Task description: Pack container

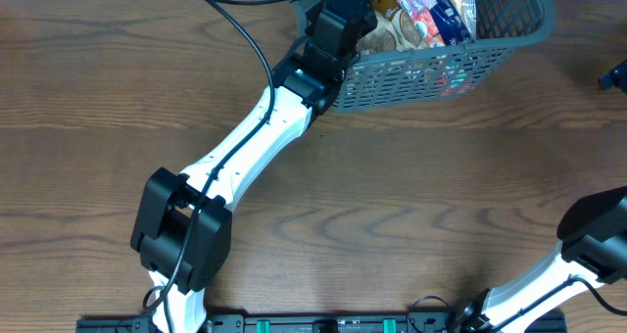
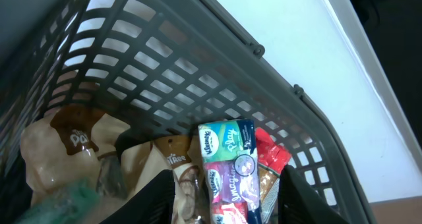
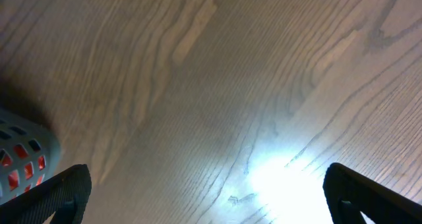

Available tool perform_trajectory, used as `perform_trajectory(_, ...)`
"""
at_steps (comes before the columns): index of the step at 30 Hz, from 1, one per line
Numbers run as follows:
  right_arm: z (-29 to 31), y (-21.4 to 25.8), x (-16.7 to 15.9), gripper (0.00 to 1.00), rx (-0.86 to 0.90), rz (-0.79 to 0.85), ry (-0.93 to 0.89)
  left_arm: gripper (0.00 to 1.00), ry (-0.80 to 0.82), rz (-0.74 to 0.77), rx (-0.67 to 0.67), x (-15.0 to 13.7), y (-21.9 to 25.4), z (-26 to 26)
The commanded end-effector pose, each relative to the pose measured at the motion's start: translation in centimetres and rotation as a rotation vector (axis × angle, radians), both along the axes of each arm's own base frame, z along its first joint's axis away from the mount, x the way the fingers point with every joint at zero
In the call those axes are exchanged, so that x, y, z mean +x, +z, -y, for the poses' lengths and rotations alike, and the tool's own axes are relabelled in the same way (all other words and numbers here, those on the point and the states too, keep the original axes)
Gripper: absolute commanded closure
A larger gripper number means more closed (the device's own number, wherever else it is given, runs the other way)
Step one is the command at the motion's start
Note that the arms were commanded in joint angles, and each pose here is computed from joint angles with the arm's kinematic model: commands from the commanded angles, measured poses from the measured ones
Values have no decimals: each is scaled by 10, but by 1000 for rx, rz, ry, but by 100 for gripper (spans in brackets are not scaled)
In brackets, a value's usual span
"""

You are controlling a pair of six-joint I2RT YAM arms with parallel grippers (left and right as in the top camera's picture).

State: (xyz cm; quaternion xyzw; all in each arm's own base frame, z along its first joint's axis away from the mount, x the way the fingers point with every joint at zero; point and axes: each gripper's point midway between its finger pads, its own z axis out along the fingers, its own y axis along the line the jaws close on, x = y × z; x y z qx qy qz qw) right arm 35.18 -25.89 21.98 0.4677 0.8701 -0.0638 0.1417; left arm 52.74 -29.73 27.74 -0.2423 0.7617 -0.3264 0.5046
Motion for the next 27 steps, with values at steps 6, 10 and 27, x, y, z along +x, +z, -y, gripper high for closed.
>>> perform_trajectory(6, 2, 0, -2, 1, 1, 4, -18, 52, -23, 189, 40, -16, 97, -17)
perform_trajectory(10, 2, 0, -2, 1, 1, 4, -18, 42, -27, 290, 115, -40, 151, -39)
perform_trajectory(27, 2, 0, -2, 1, 1, 4, -18, 33, 223, 84, 434, -204, 203, -242)
